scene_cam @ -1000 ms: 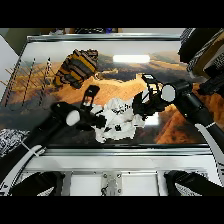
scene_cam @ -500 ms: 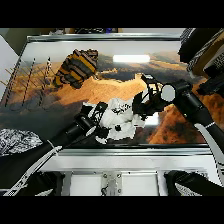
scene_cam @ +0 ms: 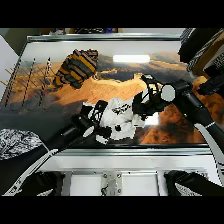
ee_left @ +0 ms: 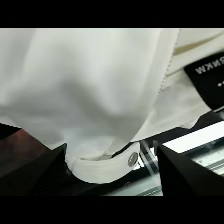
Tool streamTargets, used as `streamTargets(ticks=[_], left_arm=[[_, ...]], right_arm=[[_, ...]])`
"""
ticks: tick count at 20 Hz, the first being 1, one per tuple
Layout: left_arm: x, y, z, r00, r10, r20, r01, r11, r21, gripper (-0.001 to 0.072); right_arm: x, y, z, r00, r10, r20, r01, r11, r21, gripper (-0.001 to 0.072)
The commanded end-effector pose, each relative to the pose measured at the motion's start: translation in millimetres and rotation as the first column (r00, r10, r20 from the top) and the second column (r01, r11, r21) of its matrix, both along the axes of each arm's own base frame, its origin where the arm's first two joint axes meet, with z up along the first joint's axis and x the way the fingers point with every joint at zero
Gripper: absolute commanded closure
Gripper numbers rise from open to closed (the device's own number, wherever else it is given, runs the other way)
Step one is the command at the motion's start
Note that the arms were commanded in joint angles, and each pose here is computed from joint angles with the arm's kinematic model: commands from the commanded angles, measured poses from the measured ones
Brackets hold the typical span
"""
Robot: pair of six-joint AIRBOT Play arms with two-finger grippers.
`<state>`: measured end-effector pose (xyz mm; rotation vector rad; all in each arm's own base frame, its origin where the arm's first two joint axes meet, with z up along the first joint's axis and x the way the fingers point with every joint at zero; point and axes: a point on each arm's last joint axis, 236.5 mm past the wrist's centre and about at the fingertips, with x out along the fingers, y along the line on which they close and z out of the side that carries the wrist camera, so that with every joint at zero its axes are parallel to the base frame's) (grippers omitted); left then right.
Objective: Fold the clothes and pants, and hang the long-sleeved shirts on hangers.
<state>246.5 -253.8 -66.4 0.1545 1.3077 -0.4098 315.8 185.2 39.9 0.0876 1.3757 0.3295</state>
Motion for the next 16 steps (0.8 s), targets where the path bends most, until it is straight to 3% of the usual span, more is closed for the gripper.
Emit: streamTargets(ticks=[1,4,7,9,11,16], left_arm=[[-4.5,7.3,-28.9,0.998,-0.056,-0.021,0.058,0.992,0.108,0.0114],[-7.1,29.0,-50.6,0.997,-0.017,-0.072,0.032,0.978,0.206,0.0114],[-3.8,38.7,-47.5,0.997,0.016,-0.079,0.002,0.977,0.215,0.0143],[0.6,40.4,-38.3,0.998,0.028,-0.062,-0.015,0.980,0.197,0.0377],[6.3,41.2,-25.7,0.999,0.033,-0.035,-0.027,0.985,0.172,0.0664],[20.9,51.5,44.1,0.997,0.031,0.065,-0.037,0.995,0.088,0.0689]], right_arm=[[-0.1,0.1,-0.3,1.000,0.000,-0.001,0.000,1.000,0.000,0.0698],[-0.1,0.1,-0.3,1.000,0.000,-0.001,0.000,1.000,0.000,0.0697],[0.1,-0.1,-0.3,1.000,0.000,0.000,0.000,1.000,0.000,0.0698],[0.2,-0.1,-0.3,1.000,0.000,0.000,0.000,1.000,0.000,0.0698],[0.1,-0.1,-0.3,1.000,0.001,0.000,-0.001,1.000,0.000,0.0698],[-13.6,-8.8,12.1,0.995,0.086,-0.041,-0.087,0.996,-0.036,0.0698]])
